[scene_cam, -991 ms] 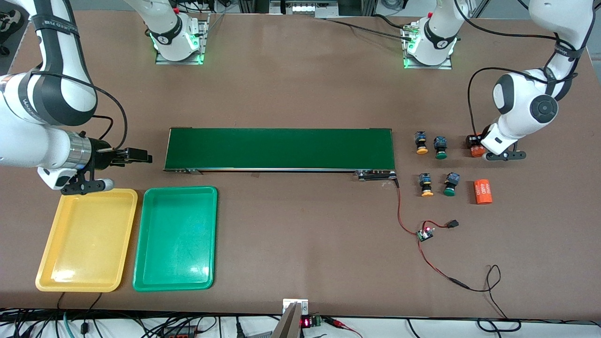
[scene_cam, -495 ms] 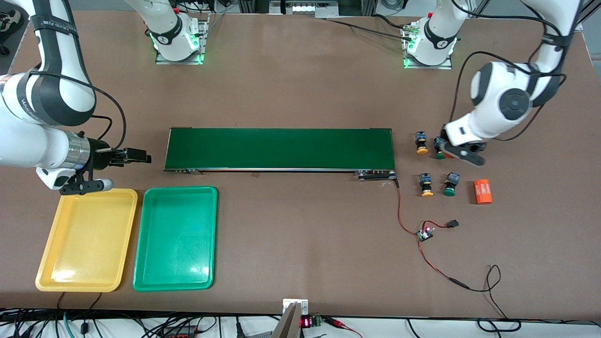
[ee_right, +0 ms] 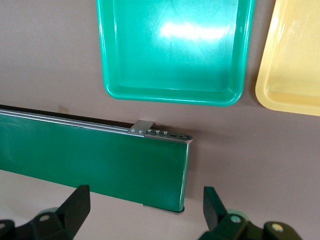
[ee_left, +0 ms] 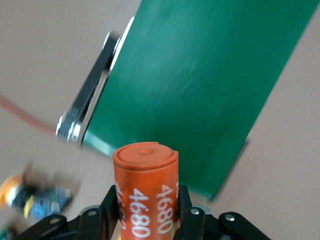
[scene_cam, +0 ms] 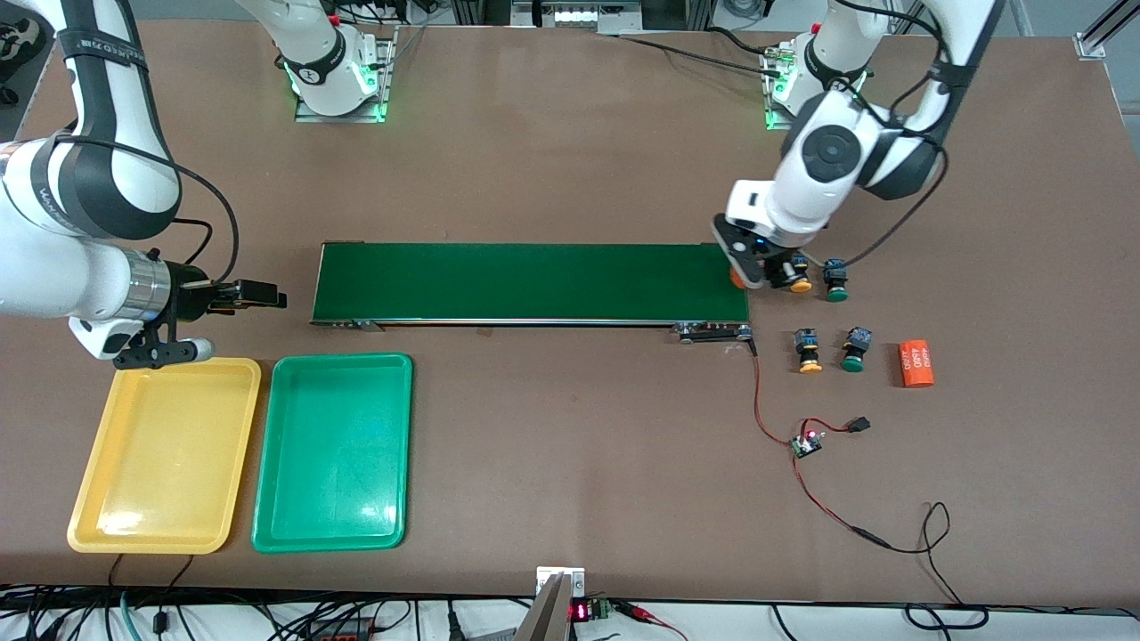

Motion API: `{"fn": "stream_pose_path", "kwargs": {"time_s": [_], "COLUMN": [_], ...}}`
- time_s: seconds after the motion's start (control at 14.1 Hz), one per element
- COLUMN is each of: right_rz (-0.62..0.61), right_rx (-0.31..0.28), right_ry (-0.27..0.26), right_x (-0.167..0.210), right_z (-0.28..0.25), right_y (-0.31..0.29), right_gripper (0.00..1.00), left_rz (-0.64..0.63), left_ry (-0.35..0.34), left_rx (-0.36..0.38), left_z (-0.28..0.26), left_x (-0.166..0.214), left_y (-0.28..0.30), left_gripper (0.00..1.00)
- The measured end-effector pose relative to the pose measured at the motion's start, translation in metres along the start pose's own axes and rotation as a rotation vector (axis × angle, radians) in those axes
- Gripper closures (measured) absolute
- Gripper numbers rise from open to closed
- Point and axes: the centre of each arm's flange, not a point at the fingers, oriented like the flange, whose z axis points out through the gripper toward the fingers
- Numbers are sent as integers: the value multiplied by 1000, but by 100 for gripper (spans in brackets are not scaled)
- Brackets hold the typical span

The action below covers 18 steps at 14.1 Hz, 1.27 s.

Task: Sort buttons by color to trays
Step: 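Place the orange battery on the green conveyor belt with the left gripper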

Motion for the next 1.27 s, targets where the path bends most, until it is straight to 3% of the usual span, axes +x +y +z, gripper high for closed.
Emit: {"fn": "stream_pose_path", "kwargs": {"time_s": [0.35,0.71,0.85,1.13,1.27], "right_rz": [1,1,1,4,-4], "right_rx": [0,0,0,1,-8], "right_ry": [-1,-1,-2,-18,10], "right_x": [0,0,0,-3,-11], "right_z": [0,0,0,12,21], "right_y": [1,1,1,1,-6], "right_gripper": [0,0,0,0,0], "left_rz": [163,299,311,249,115], "left_ry": [65,52,51,22,-6], "left_rx": [-10,-42,-45,-39,-16], "left_z": [3,24,25,7,-21], "left_x": [68,70,70,55,27], "left_y": [25,29,29,1,-46], "left_gripper": [50,50,37,0,0]}}
